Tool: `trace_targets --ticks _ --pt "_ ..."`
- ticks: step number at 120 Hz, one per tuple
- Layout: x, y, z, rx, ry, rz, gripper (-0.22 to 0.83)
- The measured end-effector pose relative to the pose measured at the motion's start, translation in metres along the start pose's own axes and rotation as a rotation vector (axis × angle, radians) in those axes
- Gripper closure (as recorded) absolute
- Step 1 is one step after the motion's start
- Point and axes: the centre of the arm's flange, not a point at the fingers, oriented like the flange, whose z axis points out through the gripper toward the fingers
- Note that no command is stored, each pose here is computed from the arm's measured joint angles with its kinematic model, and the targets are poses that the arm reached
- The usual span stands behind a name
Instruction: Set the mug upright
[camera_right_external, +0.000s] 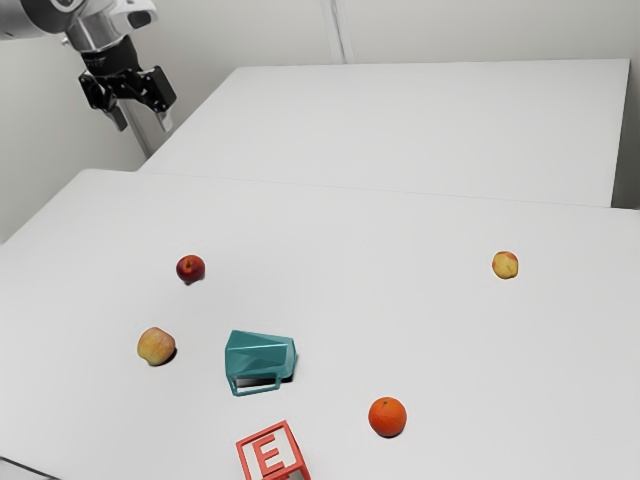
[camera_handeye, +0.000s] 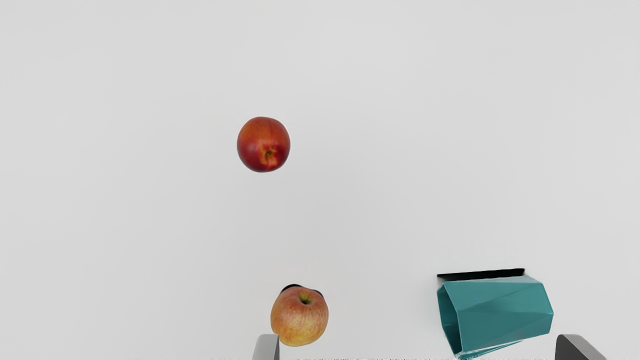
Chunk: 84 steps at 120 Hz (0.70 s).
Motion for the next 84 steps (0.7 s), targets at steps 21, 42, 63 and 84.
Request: trace_targets --ticks 21,42,63,84 --pt "-0.006 -0.005 0.034 -0.087 -0.044 -0.015 0.0" --pt "-0.033 -0.033 0.202 -0.514 -0.193 -0.174 0.0" --pt "-0.071 -0.03 0.302 -0.846 -0.171 -0.291 0.0" --pt "-0.093 -0.011 0.341 -0.943 -0.106 -0.269 0.0"
